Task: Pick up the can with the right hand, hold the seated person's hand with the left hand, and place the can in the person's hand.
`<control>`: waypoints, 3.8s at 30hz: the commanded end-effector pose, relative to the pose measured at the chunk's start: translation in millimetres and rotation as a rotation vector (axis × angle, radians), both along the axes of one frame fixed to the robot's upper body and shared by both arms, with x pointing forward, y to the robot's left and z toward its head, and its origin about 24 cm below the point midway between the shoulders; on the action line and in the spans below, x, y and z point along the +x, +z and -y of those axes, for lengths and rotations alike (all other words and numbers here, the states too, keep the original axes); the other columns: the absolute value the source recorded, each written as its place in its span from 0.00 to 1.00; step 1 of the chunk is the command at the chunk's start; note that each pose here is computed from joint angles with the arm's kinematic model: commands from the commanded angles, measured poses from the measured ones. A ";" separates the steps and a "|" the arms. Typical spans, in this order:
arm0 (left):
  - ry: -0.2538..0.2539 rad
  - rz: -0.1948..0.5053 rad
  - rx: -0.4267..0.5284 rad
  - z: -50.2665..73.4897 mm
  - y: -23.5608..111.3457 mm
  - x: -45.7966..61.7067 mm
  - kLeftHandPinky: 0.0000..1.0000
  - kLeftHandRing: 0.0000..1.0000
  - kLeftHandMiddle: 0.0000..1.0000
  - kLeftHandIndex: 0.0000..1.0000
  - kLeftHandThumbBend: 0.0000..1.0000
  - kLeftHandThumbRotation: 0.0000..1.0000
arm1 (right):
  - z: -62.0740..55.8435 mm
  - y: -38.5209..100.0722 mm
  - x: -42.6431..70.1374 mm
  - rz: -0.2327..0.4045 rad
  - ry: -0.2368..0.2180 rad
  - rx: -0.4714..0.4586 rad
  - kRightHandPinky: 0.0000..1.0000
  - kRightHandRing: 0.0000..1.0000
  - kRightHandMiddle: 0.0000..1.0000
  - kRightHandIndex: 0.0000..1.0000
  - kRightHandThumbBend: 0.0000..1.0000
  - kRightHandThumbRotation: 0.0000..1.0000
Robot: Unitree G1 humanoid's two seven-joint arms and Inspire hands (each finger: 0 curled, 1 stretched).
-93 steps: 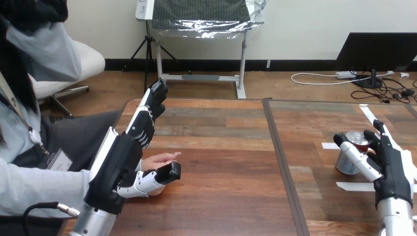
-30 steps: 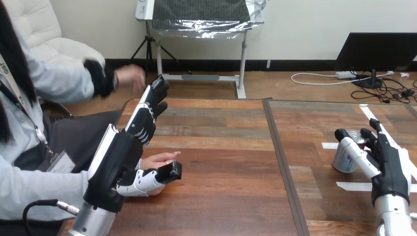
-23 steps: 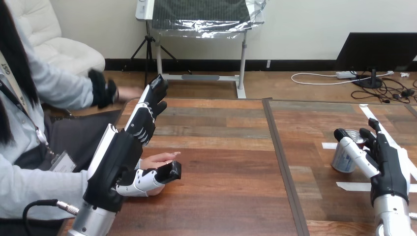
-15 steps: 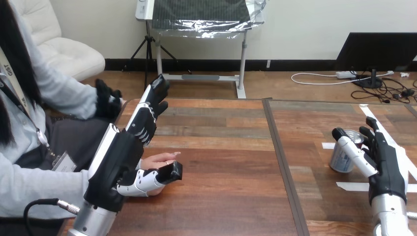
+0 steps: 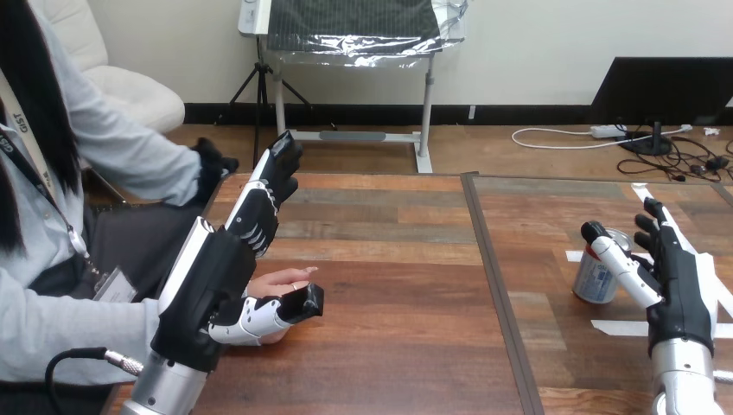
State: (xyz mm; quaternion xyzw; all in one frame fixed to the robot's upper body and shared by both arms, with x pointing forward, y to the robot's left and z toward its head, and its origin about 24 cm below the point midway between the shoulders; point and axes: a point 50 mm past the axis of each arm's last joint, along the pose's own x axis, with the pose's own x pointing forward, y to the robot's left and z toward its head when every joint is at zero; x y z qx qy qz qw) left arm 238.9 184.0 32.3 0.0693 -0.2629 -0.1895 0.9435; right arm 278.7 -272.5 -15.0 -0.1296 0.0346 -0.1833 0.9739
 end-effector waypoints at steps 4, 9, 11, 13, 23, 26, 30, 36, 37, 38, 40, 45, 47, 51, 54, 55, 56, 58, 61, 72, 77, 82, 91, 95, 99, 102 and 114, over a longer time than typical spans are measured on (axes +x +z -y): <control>0.004 0.074 -0.022 1.7 16.6 15.3 0.99 1.00 1.00 1.00 1.00 0.61 | 1.5 26.6 17.6 0.123 0.006 -0.025 0.83 0.93 0.93 0.94 1.00 0.56; 0.005 0.076 -0.022 1.8 16.5 15.5 0.99 1.00 1.00 1.00 1.00 0.61 | 2.8 28.0 18.0 0.130 -0.002 -0.025 0.83 0.94 0.94 0.95 1.00 0.55; 0.006 0.076 -0.021 1.8 16.6 15.5 0.98 1.00 1.00 1.00 1.00 0.62 | 3.1 28.2 18.0 0.132 -0.003 -0.020 0.84 0.95 0.95 0.95 1.00 0.54; -0.001 0.073 -0.023 1.6 16.5 15.8 0.98 1.00 1.00 1.00 1.00 0.62 | 3.5 28.8 18.4 0.134 -0.007 -0.019 0.84 0.95 0.95 0.95 1.00 0.53; 0.005 0.079 -0.017 0.8 17.2 15.8 0.98 1.00 1.00 1.00 1.00 0.62 | 5.0 30.0 19.0 0.147 -0.013 0.015 0.87 0.97 0.97 0.96 1.00 0.49; 0.002 0.077 -0.021 0.6 17.4 15.9 0.98 1.00 1.00 1.00 1.00 0.62 | 5.4 30.0 19.2 0.142 -0.014 0.011 0.87 0.97 0.97 0.96 1.00 0.49; 0.001 0.076 -0.022 0.3 17.6 15.8 0.98 1.00 1.00 1.00 1.00 0.62 | 6.0 29.4 19.9 0.127 -0.020 0.006 0.87 0.97 0.98 0.97 1.00 0.49; 0.004 0.077 -0.019 -0.1 18.2 15.6 0.98 1.00 1.00 1.00 1.00 0.62 | 6.3 29.0 20.4 0.116 -0.020 -0.004 0.87 0.97 0.98 0.98 1.00 0.50; 0.003 0.077 -0.020 -0.2 18.2 15.5 0.98 1.00 1.00 1.00 1.00 0.62 | 6.2 28.9 20.5 0.113 -0.022 -0.006 0.86 0.97 0.97 0.98 1.00 0.50; 0.002 0.076 -0.020 -0.3 18.2 15.5 0.98 1.00 1.00 1.00 1.00 0.62 | 6.2 28.8 20.6 0.112 -0.023 -0.008 0.86 0.97 0.97 0.98 1.00 0.50; 0.004 0.081 -0.017 -0.5 18.6 15.3 0.98 1.00 1.00 1.00 1.00 0.62 | 6.2 28.0 20.9 0.105 -0.019 0.006 0.86 0.96 0.97 0.98 1.00 0.50; 0.006 0.084 -0.016 -1.2 18.9 15.0 0.98 1.00 1.00 1.00 1.00 0.62 | 5.6 26.2 21.0 0.091 -0.014 0.017 0.87 0.98 0.98 0.99 1.00 0.49; 0.005 0.083 -0.017 -1.4 19.0 14.8 0.98 1.00 1.00 1.00 1.00 0.62 | 5.3 25.7 21.2 0.081 -0.016 -0.002 0.88 0.98 0.98 0.99 1.00 0.51; 0.012 0.090 -0.007 -1.8 19.5 14.5 0.97 1.00 1.00 1.00 1.00 0.63 | 5.0 22.2 21.6 0.051 -0.009 0.025 0.90 0.99 0.99 1.00 1.00 0.52; 0.012 0.093 -0.003 -2.0 19.8 14.4 0.97 1.00 1.00 1.00 1.00 0.63 | 4.5 21.0 21.5 0.036 -0.011 0.012 0.91 1.00 0.99 1.00 1.00 0.52; 0.013 0.095 -0.002 -2.0 19.9 14.5 0.97 1.00 1.00 1.00 1.00 0.63 | 4.4 20.6 21.5 0.032 -0.013 0.007 0.91 0.99 0.99 1.00 1.00 0.53; 0.013 0.096 -0.001 -2.1 19.9 14.5 0.97 1.00 1.00 1.00 1.00 0.63 | 4.4 20.3 21.5 0.028 -0.014 0.004 0.91 0.99 0.99 1.00 1.00 0.53; 0.013 0.096 -0.002 -2.3 19.8 14.6 0.97 1.00 1.00 1.00 1.00 0.63 | 4.0 19.3 21.7 0.017 -0.016 0.000 0.90 0.99 0.99 1.00 1.00 0.53; 0.011 0.090 -0.007 -2.8 19.3 14.7 0.97 1.00 1.00 1.00 1.00 0.63 | 3.3 17.5 21.8 0.001 -0.018 0.001 0.90 0.99 0.99 1.00 1.00 0.53; 0.018 0.081 -0.009 -4.6 17.7 11.8 0.98 1.00 1.00 1.00 1.00 0.61 | 0.0 10.0 21.1 -0.065 -0.007 -0.006 0.88 0.97 0.98 1.00 1.00 0.49; 0.018 0.077 -0.006 -5.4 16.8 10.3 0.98 1.00 1.00 1.00 1.00 0.62 | -3.5 6.3 21.5 -0.101 0.008 -0.019 0.90 0.97 0.98 1.00 1.00 0.52; 0.017 0.080 -0.004 -5.0 16.6 10.0 0.98 1.00 1.00 1.00 1.00 0.62 | -4.2 5.4 21.7 -0.108 0.012 -0.010 0.91 0.98 0.98 1.00 1.00 0.52; 0.016 0.080 -0.009 -4.2 16.1 9.4 0.98 1.00 1.00 1.00 1.00 0.62 | -3.9 4.7 21.5 -0.118 0.016 -0.013 0.93 0.98 0.99 1.00 1.00 0.52; 0.018 0.078 -0.011 -4.1 15.9 9.0 0.98 1.00 1.00 1.00 1.00 0.62 | -3.8 4.8 21.8 -0.122 0.016 -0.017 0.93 0.98 0.98 1.00 1.00 0.54; 0.019 0.076 -0.015 -3.8 15.8 8.9 0.98 1.00 1.00 1.00 1.00 0.62 | -3.6 5.1 22.3 -0.125 0.015 -0.021 0.93 0.98 0.98 1.00 1.00 0.54; 0.019 0.077 -0.015 -3.5 15.9 8.8 0.98 1.00 1.00 1.00 1.00 0.61 | -3.3 5.7 22.9 -0.124 0.014 -0.017 0.92 0.98 0.98 1.00 1.00 0.54; 0.015 0.078 -0.022 -2.0 15.6 8.5 0.97 1.00 1.00 1.00 1.00 0.61 | -1.8 7.9 24.7 -0.126 0.010 -0.022 0.92 0.96 0.97 1.00 1.00 0.55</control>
